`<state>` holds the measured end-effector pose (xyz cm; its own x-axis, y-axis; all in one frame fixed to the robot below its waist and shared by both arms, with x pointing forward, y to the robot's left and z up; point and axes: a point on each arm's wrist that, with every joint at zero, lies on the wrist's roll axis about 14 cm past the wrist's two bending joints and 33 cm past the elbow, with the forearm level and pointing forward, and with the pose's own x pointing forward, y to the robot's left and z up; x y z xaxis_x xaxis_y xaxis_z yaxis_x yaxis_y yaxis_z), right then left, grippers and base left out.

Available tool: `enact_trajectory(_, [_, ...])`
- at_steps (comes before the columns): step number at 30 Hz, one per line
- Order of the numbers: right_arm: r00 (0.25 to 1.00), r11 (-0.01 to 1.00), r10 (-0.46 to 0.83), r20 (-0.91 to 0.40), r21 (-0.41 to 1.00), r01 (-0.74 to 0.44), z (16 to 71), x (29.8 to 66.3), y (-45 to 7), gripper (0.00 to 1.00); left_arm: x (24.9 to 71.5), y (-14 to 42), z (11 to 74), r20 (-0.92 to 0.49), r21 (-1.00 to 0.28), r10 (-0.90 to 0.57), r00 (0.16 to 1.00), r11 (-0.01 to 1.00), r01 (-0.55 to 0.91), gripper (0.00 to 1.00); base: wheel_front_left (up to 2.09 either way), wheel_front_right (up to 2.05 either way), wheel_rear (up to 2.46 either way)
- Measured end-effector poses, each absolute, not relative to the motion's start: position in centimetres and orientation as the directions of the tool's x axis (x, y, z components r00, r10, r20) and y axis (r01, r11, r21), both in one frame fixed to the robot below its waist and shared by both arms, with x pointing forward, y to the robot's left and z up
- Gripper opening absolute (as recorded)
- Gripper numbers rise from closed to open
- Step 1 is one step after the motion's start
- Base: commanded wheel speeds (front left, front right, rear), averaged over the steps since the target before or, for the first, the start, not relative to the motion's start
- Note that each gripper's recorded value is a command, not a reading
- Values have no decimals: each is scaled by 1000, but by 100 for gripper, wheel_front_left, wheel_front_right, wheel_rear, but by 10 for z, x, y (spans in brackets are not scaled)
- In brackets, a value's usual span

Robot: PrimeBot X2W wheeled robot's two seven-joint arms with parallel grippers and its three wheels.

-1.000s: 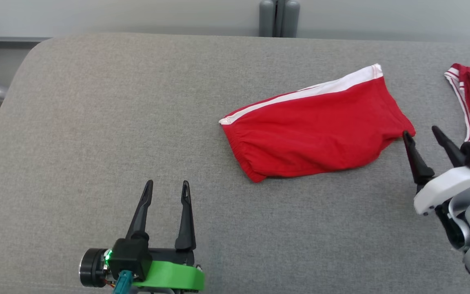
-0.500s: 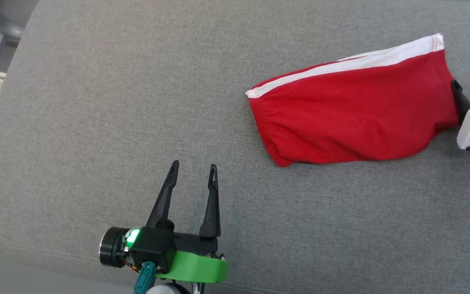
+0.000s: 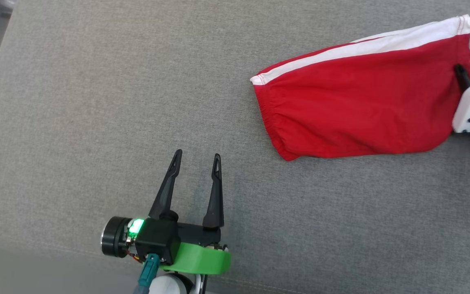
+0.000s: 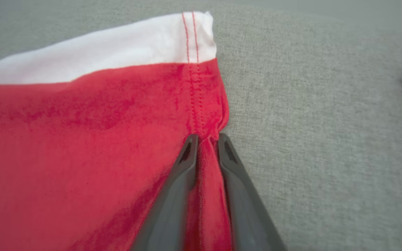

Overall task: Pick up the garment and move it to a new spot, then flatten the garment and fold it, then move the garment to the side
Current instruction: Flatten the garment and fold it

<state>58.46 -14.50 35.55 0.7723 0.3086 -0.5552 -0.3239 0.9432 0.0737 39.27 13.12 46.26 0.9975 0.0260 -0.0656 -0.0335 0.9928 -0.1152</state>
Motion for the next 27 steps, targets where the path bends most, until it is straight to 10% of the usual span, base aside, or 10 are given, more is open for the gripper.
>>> enact_trajectory(27, [908, 956, 215, -359, -112, -270, 463, 537, -225, 0, 393, 75, 494, 44, -147, -162, 986, 975, 167, 100, 0, 0, 0])
